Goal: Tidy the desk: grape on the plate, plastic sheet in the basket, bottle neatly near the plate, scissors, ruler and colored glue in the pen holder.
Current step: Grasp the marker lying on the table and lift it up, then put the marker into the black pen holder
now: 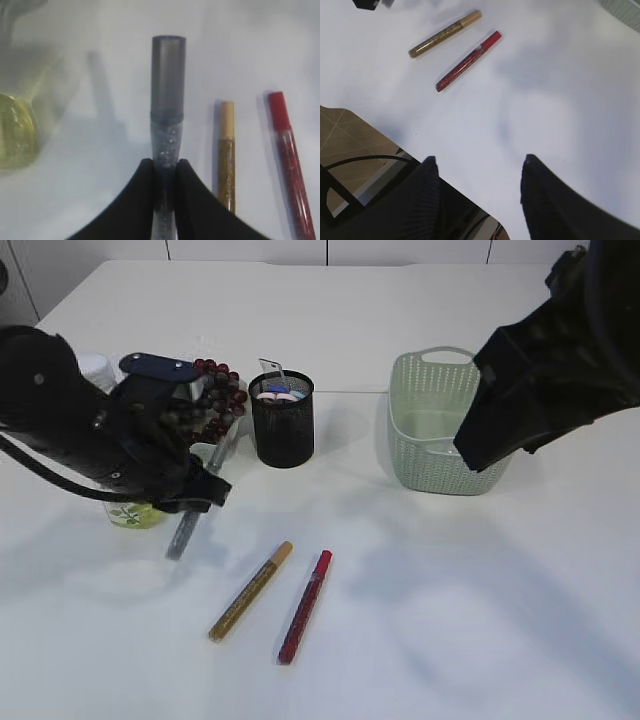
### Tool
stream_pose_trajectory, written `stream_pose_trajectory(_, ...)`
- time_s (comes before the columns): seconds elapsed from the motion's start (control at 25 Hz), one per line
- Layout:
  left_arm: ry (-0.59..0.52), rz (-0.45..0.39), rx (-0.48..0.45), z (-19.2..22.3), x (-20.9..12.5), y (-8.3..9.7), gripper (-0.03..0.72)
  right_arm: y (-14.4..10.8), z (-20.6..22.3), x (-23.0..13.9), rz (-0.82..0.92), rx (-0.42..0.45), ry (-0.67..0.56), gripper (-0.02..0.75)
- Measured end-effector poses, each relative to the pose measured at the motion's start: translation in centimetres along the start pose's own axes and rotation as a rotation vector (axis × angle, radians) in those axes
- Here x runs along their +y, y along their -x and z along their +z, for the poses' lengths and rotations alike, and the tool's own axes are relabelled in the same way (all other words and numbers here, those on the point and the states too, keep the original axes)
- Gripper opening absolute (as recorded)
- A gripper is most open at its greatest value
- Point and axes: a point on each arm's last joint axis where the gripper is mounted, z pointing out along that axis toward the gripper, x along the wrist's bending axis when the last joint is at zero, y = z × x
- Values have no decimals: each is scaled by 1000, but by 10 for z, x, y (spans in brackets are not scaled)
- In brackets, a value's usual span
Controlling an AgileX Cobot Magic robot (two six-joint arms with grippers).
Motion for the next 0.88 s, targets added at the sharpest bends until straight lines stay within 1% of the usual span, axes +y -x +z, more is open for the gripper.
stream_pose_trajectory(0.16, 174, -2, 11, -11, 11, -1, 78, 0, 0, 0, 0, 0, 0, 417)
stream_pose_trajectory(0.44, 431, -13, 28, -20, 33, -2, 81, 0, 0, 0, -2, -5, 0, 418)
stream_pose_trajectory(0.6, 537, -16, 32, -28, 47, -2, 81, 1, 0, 0, -2, -7, 0, 418)
stream_pose_trajectory(0.76, 652, -14, 26, -45, 76, 1, 81, 1, 0, 0, -2, -7, 0, 417)
stream_pose_trajectory(0.88, 720, -13, 23, -49, 96, 2, 81, 1, 0, 0, -5, -9, 0, 417)
